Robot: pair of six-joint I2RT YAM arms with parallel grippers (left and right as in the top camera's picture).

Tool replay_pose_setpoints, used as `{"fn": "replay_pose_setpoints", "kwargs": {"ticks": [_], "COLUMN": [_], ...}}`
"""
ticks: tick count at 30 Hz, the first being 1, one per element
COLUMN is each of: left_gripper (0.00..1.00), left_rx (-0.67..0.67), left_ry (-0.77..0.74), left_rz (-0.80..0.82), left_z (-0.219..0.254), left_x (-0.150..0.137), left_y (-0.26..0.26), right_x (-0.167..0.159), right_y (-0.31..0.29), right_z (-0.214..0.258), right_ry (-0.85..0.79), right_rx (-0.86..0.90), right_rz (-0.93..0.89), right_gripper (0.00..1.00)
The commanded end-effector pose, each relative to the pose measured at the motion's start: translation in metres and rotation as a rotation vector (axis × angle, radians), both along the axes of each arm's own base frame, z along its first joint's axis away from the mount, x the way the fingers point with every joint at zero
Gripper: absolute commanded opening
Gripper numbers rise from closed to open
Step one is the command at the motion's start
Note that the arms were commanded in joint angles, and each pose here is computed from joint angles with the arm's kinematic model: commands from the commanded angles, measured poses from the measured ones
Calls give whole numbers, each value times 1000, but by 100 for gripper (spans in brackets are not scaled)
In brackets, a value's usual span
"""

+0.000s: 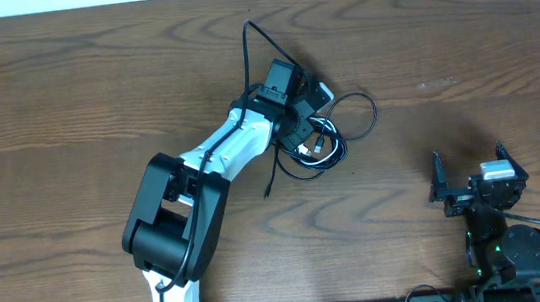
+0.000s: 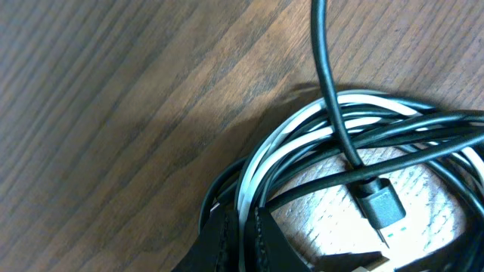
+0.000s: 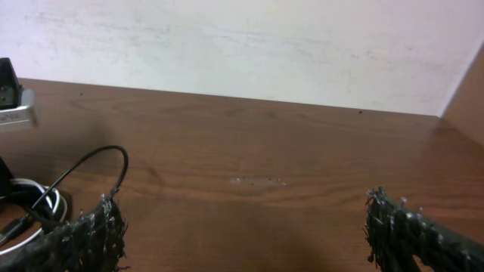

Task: Untangle cables
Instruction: 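Lower left gripper onto the black and white cable bundle and grasp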

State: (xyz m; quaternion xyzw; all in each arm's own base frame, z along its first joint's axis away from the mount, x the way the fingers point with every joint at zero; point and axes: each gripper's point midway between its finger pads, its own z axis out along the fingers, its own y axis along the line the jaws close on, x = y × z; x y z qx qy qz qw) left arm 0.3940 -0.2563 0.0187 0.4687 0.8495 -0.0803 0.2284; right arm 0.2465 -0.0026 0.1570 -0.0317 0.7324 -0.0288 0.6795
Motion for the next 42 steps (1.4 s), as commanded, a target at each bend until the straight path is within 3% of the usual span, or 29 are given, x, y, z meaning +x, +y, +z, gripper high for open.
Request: {"fn": "replay_pose_setpoints", "kwargs": {"ticks": [1, 12, 15, 23, 28, 32, 36, 41, 42], "left_gripper": [8, 8, 8, 8, 8, 8, 6, 9, 17], "left_rx": [11, 9, 14, 36, -30, -131, -192, -242, -243], "left_ry": [21, 25, 29, 15, 61, 179, 257, 253, 253], "left_rz": [15, 27, 108, 419, 603, 922, 1142, 1181, 1181], "left_z": [-7, -8, -8, -5, 1, 0, -4, -1, 0], "left_x": [-2, -2, 1, 16, 14, 5, -1, 5, 5], "left_y": [2, 3, 8, 32, 36, 41, 45, 41, 41], "right_x": [0, 0, 0, 0, 0, 0, 0, 0, 0], "right_y": [-1, -1, -1, -1, -1, -1, -1, -1, -1], "right_z": [0, 0, 0, 0, 0, 0, 0, 0, 0], "right_ry": [-1, -1, -1, -1, -1, -1, -1, -1, -1], "right_rx": [-10, -10, -10, -10, -10, -10, -10, -10, -10], "right_rz": [-5, -5, -5, -5, -5, -5, -5, -5, -5], "right_gripper": [99, 99, 99, 99, 99, 99, 99, 99, 99]}}
